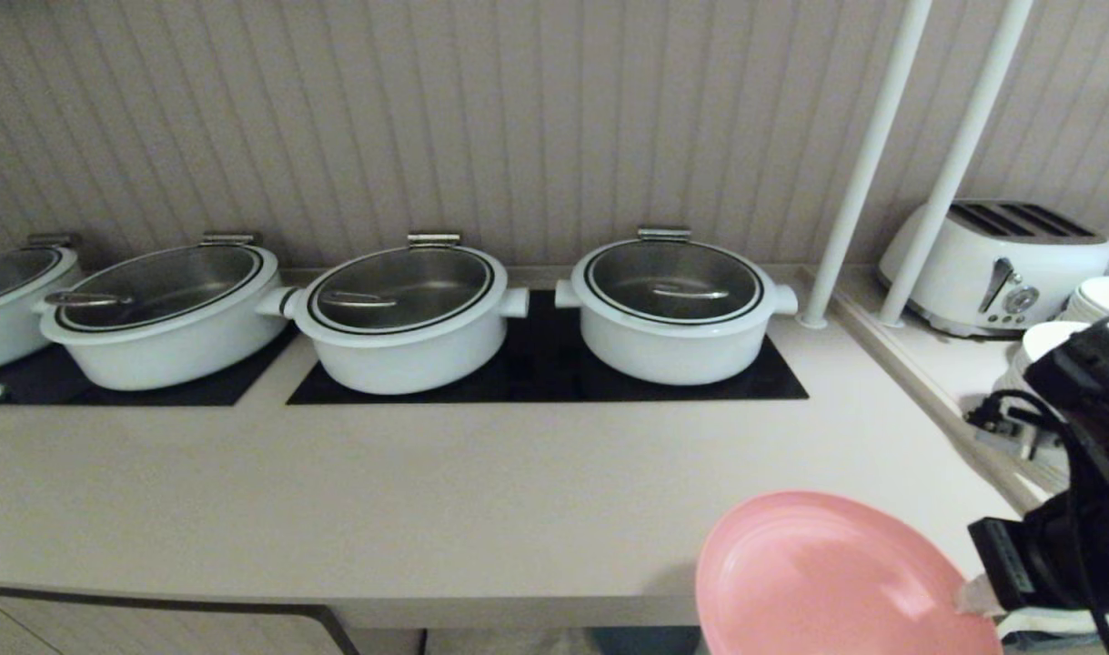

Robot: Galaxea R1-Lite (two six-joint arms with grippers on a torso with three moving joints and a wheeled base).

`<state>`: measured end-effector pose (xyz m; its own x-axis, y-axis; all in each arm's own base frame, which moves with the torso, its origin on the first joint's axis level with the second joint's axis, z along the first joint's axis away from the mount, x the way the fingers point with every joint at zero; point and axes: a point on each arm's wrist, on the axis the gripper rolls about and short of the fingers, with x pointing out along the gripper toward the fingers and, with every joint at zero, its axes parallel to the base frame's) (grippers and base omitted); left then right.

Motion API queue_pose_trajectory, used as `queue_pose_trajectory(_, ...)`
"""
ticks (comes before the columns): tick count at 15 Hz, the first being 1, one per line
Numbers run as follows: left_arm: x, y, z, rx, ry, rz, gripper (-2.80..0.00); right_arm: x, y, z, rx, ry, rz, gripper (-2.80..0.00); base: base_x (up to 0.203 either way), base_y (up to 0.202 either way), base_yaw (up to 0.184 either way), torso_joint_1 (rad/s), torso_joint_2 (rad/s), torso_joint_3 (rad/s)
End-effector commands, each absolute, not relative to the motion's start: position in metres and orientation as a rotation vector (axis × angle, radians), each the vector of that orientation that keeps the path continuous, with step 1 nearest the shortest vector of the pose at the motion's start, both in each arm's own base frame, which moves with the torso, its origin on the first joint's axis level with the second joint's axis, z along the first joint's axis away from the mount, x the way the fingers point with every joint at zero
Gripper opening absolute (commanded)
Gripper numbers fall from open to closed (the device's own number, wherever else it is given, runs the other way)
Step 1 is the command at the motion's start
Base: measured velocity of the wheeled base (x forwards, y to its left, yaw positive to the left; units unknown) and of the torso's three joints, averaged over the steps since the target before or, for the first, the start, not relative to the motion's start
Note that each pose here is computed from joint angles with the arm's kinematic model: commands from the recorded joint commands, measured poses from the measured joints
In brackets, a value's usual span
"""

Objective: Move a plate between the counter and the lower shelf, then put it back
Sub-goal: Put the plate in the cupboard

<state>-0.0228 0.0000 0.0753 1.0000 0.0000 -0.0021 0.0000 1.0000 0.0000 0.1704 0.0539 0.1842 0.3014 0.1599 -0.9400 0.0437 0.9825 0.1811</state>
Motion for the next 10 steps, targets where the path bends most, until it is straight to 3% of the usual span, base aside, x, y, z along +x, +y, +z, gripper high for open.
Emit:
queue_pose_trajectory(1,-0.023,0.0,0.075,0.0,0.002,0.0,-2.8,0.156,0.049,0.187,0.189,1.251,0.08,-2.8,0.0,0.0,0.0,0.0,0.0,0.0)
queue_pose_trajectory(10,-0.023,0.0,0.075,0.0,0.002,0.0,-2.8,0.113,0.036,0.166,0.181,1.298,0.065,-2.8,0.0,0.0,0.0,0.0,0.0,0.0)
